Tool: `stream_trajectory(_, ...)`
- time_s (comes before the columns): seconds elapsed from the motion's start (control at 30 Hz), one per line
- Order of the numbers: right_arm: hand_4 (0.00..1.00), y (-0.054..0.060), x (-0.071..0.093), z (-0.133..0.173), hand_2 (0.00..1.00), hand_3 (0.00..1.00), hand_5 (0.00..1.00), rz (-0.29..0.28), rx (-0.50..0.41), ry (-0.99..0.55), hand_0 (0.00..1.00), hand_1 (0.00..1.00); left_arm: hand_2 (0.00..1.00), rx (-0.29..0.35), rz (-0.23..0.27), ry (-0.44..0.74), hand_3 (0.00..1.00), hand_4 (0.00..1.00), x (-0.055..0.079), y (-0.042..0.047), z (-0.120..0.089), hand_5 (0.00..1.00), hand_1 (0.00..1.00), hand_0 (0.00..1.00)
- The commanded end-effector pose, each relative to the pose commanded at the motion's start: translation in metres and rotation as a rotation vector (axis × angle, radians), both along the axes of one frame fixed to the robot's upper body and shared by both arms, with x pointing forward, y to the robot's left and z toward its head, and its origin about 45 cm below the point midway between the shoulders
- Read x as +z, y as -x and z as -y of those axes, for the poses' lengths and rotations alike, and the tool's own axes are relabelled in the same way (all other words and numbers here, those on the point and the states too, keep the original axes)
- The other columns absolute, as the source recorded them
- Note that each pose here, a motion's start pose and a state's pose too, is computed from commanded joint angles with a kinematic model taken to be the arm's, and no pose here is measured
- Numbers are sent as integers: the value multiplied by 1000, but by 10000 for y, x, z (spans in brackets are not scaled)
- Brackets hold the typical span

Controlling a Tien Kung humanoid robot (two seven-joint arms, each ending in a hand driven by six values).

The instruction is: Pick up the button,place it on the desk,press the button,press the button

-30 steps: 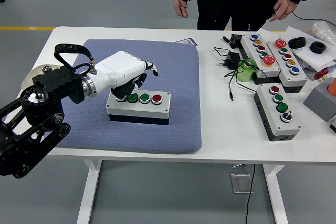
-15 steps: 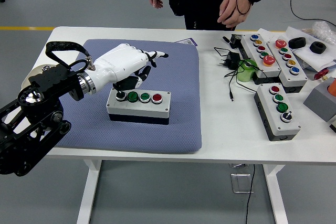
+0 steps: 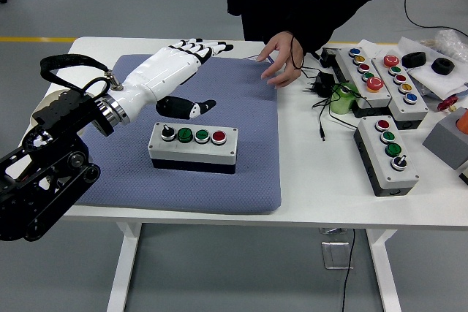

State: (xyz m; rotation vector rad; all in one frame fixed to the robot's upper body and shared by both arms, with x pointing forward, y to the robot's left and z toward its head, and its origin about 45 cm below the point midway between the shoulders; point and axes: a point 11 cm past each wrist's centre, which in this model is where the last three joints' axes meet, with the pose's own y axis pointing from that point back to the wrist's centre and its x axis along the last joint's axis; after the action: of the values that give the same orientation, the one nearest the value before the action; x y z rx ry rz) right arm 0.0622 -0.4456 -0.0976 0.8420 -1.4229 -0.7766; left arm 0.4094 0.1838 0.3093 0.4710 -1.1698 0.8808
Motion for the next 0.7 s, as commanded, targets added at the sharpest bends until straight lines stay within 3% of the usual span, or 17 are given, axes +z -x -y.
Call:
stream_trajectory(0.1,183,-3,0,0,715,584,136,0,1,0,751,704,998,2,-114,79,998,998,-115,-34,-58,702,988,979)
stream_trajectory(0.13,183,-1,0,-1,715,584,136,0,1,0,751,704,998,6,-144,117,998,982,-139,-43,-79,998,988,990)
stream_trajectory(0.37,182,20,-3,-1,715,584,138,-6,2,1,750,704,998,93,-336,381,998,953,-343,-122,-296,998,982,991)
stream_trajectory(0.7,182,67,-10,-2,715,584,134,-19,5,1,750,704,998,295,-468,831,998,927,-425,-280,-855,998,971,983)
